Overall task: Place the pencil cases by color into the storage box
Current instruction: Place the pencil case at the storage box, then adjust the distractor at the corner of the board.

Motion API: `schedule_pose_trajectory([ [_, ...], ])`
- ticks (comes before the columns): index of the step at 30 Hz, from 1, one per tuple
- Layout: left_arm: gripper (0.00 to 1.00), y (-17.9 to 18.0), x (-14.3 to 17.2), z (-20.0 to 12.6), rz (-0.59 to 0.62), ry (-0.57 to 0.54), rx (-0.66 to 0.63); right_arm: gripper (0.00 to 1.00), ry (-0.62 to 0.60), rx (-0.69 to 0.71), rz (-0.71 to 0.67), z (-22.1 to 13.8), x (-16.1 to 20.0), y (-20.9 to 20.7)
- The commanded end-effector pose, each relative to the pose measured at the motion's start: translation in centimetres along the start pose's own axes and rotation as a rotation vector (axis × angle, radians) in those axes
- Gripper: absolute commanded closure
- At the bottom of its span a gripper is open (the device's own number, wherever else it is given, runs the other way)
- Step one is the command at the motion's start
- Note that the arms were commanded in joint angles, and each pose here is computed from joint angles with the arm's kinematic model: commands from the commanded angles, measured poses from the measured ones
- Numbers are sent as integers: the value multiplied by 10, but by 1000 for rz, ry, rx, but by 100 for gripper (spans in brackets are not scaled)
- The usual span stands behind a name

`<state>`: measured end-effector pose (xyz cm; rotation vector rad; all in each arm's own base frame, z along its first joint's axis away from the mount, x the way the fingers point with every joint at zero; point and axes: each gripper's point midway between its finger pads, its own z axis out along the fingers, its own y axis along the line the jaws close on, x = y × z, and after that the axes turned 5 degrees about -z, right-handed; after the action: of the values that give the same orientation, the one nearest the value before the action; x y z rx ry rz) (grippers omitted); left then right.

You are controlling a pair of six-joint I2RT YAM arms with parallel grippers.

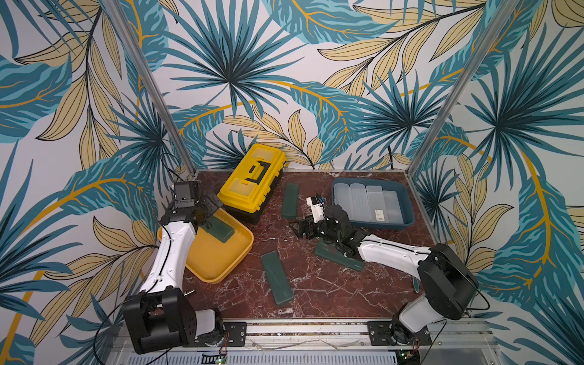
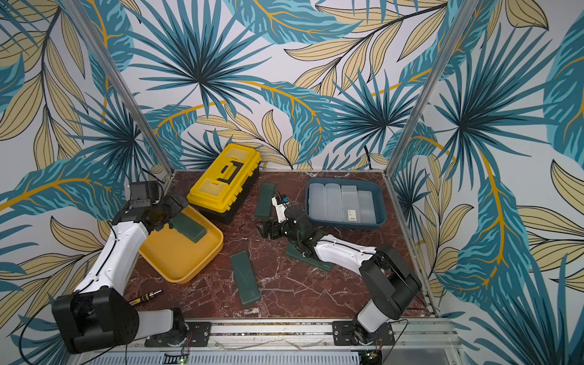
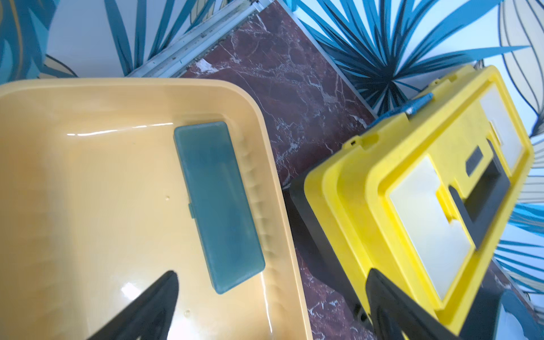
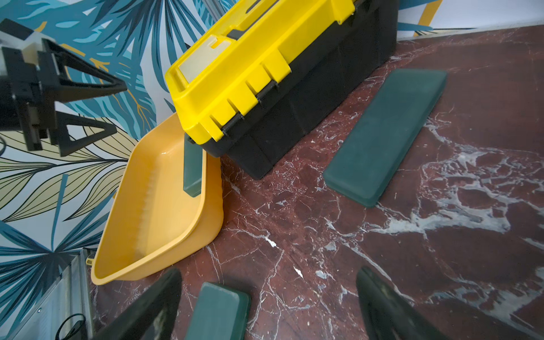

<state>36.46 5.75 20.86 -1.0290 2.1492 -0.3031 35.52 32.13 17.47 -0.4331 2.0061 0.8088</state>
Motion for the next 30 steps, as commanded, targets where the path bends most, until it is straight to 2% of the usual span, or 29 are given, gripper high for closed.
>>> schedule_pose_trajectory([
  [1,0,-18,32,-14,136,46,84,7,-68,7,9,-12,-20,4],
  [8,0,-50,99,-53,417,80,247,7,-83,3,46,-28,-26,0],
  [11,0,-46,121,-50,528,95,237,7,-86,8,49,-31,-25,-3],
  [13,0,-46,128,-45,554,101,233,7,-82,9,46,-31,-23,-3],
  [21,1,-74,119,-17,565,30,214,7,-87,4,42,-36,-20,-3],
  [30,1,-80,92,7,584,-77,97,7,-94,17,20,-42,-16,-6],
])
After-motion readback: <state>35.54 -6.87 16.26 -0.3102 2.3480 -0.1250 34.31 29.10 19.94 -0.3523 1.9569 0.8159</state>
